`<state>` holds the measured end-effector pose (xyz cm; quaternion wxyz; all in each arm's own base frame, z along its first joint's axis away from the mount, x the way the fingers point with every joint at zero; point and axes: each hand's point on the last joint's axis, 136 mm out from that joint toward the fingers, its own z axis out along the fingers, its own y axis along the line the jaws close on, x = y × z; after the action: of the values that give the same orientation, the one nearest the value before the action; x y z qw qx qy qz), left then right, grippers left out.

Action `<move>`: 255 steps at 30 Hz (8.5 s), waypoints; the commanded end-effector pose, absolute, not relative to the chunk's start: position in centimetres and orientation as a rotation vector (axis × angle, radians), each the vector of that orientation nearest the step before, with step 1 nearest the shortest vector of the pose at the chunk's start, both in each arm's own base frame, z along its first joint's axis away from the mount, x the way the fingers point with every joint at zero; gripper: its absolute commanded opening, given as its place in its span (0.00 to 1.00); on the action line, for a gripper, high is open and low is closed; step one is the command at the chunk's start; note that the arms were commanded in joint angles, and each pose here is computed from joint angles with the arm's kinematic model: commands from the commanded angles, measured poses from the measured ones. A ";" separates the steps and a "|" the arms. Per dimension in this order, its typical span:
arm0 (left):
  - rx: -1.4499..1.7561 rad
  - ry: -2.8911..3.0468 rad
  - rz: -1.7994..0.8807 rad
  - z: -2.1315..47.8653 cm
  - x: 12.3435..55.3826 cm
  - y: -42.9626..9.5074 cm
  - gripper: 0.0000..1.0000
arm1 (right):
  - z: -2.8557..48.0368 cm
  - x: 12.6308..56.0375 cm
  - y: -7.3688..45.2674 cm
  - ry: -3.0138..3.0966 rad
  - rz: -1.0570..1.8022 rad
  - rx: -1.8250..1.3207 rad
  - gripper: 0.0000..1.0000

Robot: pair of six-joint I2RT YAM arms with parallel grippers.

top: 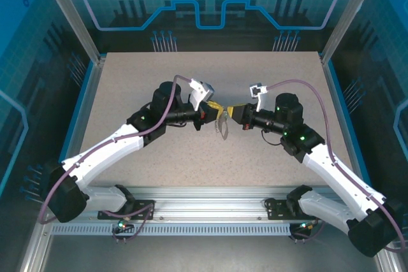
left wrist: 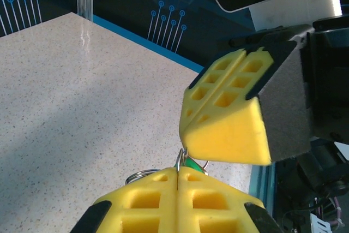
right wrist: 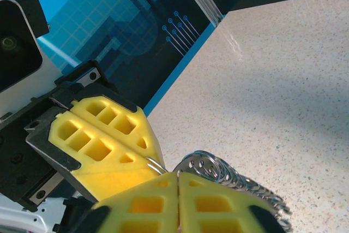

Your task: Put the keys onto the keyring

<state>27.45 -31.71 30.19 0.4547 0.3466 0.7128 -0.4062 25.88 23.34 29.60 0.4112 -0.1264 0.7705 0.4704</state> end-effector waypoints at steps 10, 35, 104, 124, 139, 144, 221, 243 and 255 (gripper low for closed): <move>0.801 1.619 -1.063 33.8 27.7 -32.0 0.00 | 28.0 25.5 21.1 1.985 1.163 -0.233 0.36; 0.636 1.535 -1.434 35.6 30.5 -30.6 0.00 | 33.3 28.6 20.3 1.769 1.148 -0.089 0.48; 0.537 1.554 -1.526 35.5 32.0 -30.4 0.00 | 36.7 29.4 25.2 1.619 1.379 -0.244 0.25; 0.521 1.530 -1.550 36.1 32.0 -30.3 0.00 | 35.5 29.1 21.7 1.641 1.280 -0.154 0.43; 0.498 1.515 -1.582 36.2 32.2 -30.1 0.00 | 33.9 29.0 24.3 1.689 1.317 -0.216 0.43; 0.497 1.511 -1.588 36.3 32.2 -30.1 0.00 | 33.2 29.6 24.8 1.710 1.297 -0.208 0.42; 0.482 1.465 -1.641 37.1 32.3 -30.1 0.00 | 36.8 29.1 21.1 1.671 1.237 -0.160 0.35; 0.476 1.467 -1.645 37.0 32.3 -30.0 0.00 | 39.1 30.4 24.9 1.591 1.354 -0.236 0.35; 0.475 1.464 -1.646 37.1 32.3 -30.0 0.00 | 37.8 30.6 25.5 1.622 1.365 -0.239 0.27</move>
<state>32.83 -30.13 36.28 0.4219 0.1784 0.6031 -0.6530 31.12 24.95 37.08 0.4789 -0.0827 0.6800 0.5490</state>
